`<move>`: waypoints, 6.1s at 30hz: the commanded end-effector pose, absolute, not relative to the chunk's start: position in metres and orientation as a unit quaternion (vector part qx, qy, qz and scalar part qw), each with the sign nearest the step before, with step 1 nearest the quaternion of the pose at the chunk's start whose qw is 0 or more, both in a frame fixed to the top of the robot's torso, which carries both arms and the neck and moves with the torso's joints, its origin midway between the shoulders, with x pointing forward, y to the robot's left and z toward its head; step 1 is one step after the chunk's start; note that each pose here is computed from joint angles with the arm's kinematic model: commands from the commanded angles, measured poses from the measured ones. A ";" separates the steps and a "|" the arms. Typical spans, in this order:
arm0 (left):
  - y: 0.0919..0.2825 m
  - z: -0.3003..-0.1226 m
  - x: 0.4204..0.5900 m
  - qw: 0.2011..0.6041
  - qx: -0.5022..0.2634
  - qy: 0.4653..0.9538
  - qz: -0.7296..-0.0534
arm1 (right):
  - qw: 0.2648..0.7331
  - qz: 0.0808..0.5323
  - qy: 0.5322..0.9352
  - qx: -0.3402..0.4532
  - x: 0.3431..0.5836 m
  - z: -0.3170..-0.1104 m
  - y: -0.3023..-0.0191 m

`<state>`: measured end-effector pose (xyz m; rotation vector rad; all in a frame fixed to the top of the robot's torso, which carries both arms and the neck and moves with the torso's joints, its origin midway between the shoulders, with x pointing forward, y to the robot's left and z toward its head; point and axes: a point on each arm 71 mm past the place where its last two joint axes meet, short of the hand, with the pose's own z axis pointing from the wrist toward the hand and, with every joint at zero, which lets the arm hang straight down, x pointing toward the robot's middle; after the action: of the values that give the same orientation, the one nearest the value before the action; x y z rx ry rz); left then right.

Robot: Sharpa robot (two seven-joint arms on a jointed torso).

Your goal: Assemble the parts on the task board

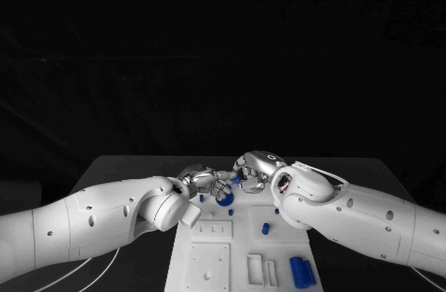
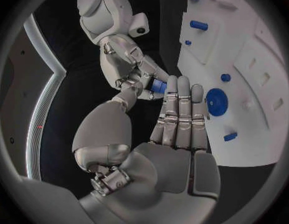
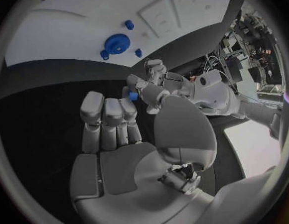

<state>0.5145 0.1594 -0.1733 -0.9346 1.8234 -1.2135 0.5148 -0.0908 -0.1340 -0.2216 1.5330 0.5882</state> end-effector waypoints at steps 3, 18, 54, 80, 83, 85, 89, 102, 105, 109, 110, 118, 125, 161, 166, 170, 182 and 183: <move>0.155 -0.172 0.513 0.365 -0.355 0.713 -0.481 | 0.673 0.257 0.685 -0.108 0.514 -0.135 -0.088; 0.162 -0.173 0.516 0.372 -0.357 0.715 -0.472 | 0.677 0.257 0.682 -0.106 0.513 -0.134 -0.089; 0.178 -0.173 0.519 0.387 -0.364 0.709 -0.464 | 0.682 0.241 0.685 -0.090 0.526 -0.138 -0.132; 0.192 -0.171 0.518 0.399 -0.369 0.698 -0.466 | 0.679 0.136 0.721 -0.020 0.551 -0.169 -0.213; 0.192 -0.171 0.517 0.398 -0.368 0.698 -0.467 | 0.674 0.132 0.727 -0.019 0.550 -0.176 -0.212; 0.192 -0.171 0.517 0.398 -0.368 0.698 -0.467 | 0.670 0.131 0.731 -0.019 0.549 -0.179 -0.211; 0.192 -0.171 0.517 0.398 -0.368 0.698 -0.468 | 0.663 0.132 0.737 -0.023 0.546 -0.186 -0.208; 0.192 -0.171 0.518 0.397 -0.367 0.699 -0.469 | 0.668 0.124 0.733 -0.037 0.546 -0.201 -0.193; 0.192 -0.171 0.517 0.397 -0.366 0.699 -0.469 | 0.667 0.125 0.733 -0.037 0.545 -0.203 -0.191; 0.193 -0.171 0.517 0.397 -0.367 0.699 -0.469 | 0.659 0.137 0.739 -0.033 0.544 -0.206 -0.186; 0.193 -0.171 0.517 0.397 -0.367 0.699 -0.469 | 0.659 0.140 0.738 -0.034 0.544 -0.206 -0.185; 0.192 -0.171 0.517 0.397 -0.367 0.699 -0.469 | 0.657 0.148 0.738 -0.038 0.543 -0.207 -0.178; 0.193 -0.171 0.517 0.397 -0.367 0.699 -0.469 | 0.653 0.143 0.743 -0.038 0.548 -0.210 -0.176; 0.192 -0.171 0.517 0.396 -0.367 0.699 -0.468 | 0.651 0.139 0.745 -0.034 0.556 -0.215 -0.153; 0.191 -0.171 0.517 0.396 -0.367 0.700 -0.469 | 0.651 0.135 0.747 -0.034 0.558 -0.216 -0.149; 0.191 -0.171 0.517 0.396 -0.367 0.700 -0.468 | 0.652 0.136 0.745 -0.034 0.558 -0.216 -0.146; 0.191 -0.171 0.518 0.396 -0.366 0.700 -0.468 | 0.657 0.133 0.741 -0.034 0.561 -0.216 -0.137; 0.191 -0.171 0.518 0.396 -0.366 0.700 -0.468 | 0.657 0.133 0.741 -0.034 0.561 -0.216 -0.137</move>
<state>0.5177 0.1930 -0.1724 -0.9417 1.7754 -1.1716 0.5610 -0.1375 -0.2149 -0.0672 1.6785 0.3166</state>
